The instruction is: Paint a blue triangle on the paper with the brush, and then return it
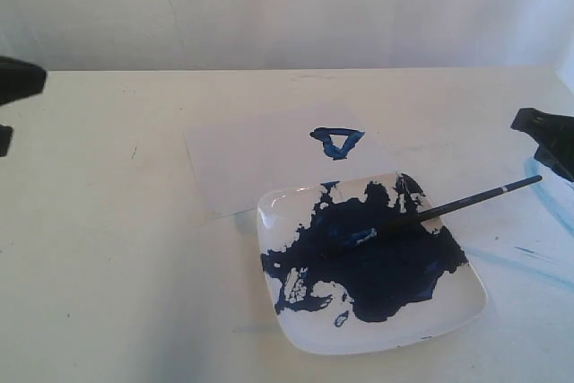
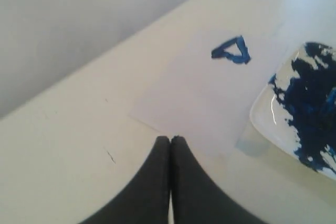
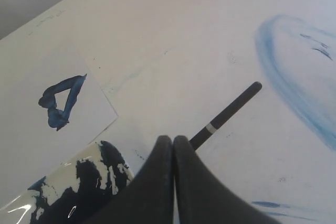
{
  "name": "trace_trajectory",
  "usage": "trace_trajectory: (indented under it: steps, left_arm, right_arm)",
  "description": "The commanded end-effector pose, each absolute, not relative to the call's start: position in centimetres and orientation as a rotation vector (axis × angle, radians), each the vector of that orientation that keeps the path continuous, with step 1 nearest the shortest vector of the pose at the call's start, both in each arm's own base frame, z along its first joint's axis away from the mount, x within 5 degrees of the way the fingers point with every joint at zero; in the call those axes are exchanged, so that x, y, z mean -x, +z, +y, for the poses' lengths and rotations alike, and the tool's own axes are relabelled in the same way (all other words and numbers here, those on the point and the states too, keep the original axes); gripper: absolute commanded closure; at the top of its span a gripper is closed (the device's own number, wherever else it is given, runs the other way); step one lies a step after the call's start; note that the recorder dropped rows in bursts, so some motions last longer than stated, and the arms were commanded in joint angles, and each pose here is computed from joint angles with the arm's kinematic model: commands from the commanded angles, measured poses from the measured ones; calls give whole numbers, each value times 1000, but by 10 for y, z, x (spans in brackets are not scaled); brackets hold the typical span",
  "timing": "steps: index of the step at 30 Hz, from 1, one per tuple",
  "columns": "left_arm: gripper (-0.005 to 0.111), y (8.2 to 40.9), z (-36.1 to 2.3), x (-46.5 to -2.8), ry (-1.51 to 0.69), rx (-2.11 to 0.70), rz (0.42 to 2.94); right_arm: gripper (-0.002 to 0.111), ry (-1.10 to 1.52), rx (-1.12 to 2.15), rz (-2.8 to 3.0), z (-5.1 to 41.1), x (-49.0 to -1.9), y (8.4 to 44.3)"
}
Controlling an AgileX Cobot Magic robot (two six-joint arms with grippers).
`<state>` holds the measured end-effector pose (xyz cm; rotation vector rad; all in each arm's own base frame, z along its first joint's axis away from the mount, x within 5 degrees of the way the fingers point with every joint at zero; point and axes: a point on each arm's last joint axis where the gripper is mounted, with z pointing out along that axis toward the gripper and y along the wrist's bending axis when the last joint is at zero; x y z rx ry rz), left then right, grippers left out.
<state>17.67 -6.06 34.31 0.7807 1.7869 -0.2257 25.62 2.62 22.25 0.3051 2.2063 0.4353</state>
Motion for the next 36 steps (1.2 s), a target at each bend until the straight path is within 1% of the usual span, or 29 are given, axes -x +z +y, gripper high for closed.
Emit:
trace_trajectory:
  steps: [1,5,7,10,12,13,14,15,17,19,20,21,23,24,25,29,33,36]
  left_arm:
    - [107,376,-53,-125,-162,-744,1583]
    - [107,395,-47,-87,-148,-666,1438]
    - [107,398,-46,-78,-165,-645,1417]
    - [107,395,-46,-77,-223,-579,1423]
    - [107,378,-37,-81,-270,-378,1419]
    - [107,357,-26,-83,-297,-169,1423]
    - [107,344,-21,-85,-319,-67,1438]
    - [107,317,-8,-84,-340,167,1451]
    - [107,293,4,-82,-360,382,1450]
    - [107,269,11,-77,-399,540,1435]
    - [107,246,16,-72,-458,677,1407]
    - [107,230,18,-68,-499,741,1388]
    - [107,207,19,-61,-542,776,1366]
    - [107,204,19,-58,-559,776,1340]
    - [107,204,19,-56,-594,795,1325]
    - [107,203,15,-57,-620,767,1351]
    - [107,204,3,-58,-736,683,1403]
    - [107,204,2,-58,-820,753,1379]
  right_arm:
    - [108,423,-291,2203,25,-255,223]
    - [108,423,-291,2203,25,-255,223]
    - [108,423,-291,2203,25,-255,223]
    - [108,423,-291,2203,25,-255,223]
    - [108,423,-291,2203,25,-255,223]
    - [108,423,-291,2203,25,-255,223]
    - [108,423,-291,2203,25,-255,223]
    - [108,423,-291,2203,25,-255,223]
    - [108,423,-291,2203,25,-255,223]
    - [108,423,-291,2203,25,-255,223]
    - [108,423,-291,2203,25,-255,223]
    - [108,423,-291,2203,25,-255,223]
    - [108,423,-291,2203,25,-255,223]
    - [108,423,-291,2203,25,-255,223]
    - [108,423,-291,2203,25,-255,223]
    - [108,423,-290,2200,25,-254,224]
    - [108,423,-290,2200,25,-254,224]
    - [108,423,-290,2200,25,-254,224]
